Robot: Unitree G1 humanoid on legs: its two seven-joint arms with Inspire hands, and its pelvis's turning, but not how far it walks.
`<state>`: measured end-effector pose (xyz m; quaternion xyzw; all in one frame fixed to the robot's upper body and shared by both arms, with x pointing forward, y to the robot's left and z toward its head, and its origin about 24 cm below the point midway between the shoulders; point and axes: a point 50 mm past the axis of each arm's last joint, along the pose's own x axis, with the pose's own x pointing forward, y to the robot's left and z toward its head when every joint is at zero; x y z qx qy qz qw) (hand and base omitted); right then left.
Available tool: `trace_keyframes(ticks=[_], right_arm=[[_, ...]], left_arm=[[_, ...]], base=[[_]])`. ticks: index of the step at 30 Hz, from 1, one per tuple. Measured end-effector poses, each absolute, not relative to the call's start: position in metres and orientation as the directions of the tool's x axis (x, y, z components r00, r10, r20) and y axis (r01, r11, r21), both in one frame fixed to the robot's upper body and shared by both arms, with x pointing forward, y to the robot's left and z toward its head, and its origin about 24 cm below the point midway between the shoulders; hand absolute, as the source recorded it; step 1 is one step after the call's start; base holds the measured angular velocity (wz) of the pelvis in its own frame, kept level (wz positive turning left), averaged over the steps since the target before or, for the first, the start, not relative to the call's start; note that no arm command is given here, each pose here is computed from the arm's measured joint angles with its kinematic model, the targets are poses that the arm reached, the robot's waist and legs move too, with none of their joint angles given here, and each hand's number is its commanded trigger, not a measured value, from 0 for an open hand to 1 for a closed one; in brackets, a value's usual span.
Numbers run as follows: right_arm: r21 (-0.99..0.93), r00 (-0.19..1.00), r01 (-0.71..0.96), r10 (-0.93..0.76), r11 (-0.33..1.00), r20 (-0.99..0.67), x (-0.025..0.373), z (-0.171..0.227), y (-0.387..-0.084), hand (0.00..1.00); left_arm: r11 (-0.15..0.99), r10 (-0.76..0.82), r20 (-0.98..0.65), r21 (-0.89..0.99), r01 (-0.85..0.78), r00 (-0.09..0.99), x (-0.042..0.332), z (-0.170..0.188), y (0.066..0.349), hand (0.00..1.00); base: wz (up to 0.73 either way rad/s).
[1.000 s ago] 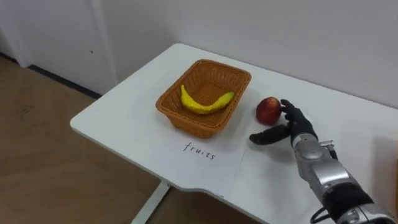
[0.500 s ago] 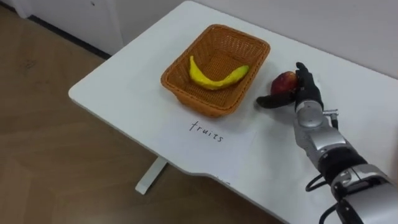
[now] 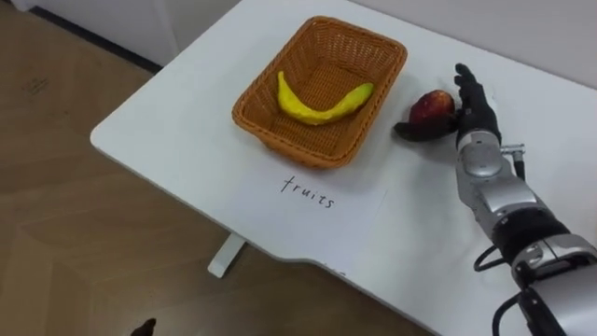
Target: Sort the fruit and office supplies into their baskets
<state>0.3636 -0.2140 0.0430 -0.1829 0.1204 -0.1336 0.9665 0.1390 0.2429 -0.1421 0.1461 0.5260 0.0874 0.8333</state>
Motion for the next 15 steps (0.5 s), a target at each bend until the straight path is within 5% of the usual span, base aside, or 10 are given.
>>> trace_keyframes(ticks=[6, 7, 9, 15], right_arm=[[-0.387, 0.946, 0.208, -0.285, 0.898, -0.153, 0.368, 0.051, -0.213, 0.0], [-0.394, 0.949, 0.205, -0.281, 0.896, -0.146, 0.37, 0.055, -0.213, 0.4], [-0.405, 0.949, 0.204, -0.282, 0.891, -0.143, 0.37, 0.057, -0.217, 1.0], [-0.437, 0.942, 0.237, -0.315, 0.868, -0.114, 0.372, 0.066, -0.232, 1.0]], left_arm=[[0.942, 0.296, -0.845, 0.335, 0.008, 0.444, 0.144, -0.141, 0.242, 0.0], [0.943, 0.294, -0.846, 0.332, 0.008, 0.446, 0.144, -0.141, 0.242, 0.0], [0.944, 0.293, -0.846, 0.33, 0.007, 0.445, 0.144, -0.141, 0.241, 0.0], [0.945, 0.284, -0.851, 0.326, 0.02, 0.443, 0.143, -0.142, 0.239, 0.0]], base=[[-0.04], [0.0], [0.0], [0.0]])
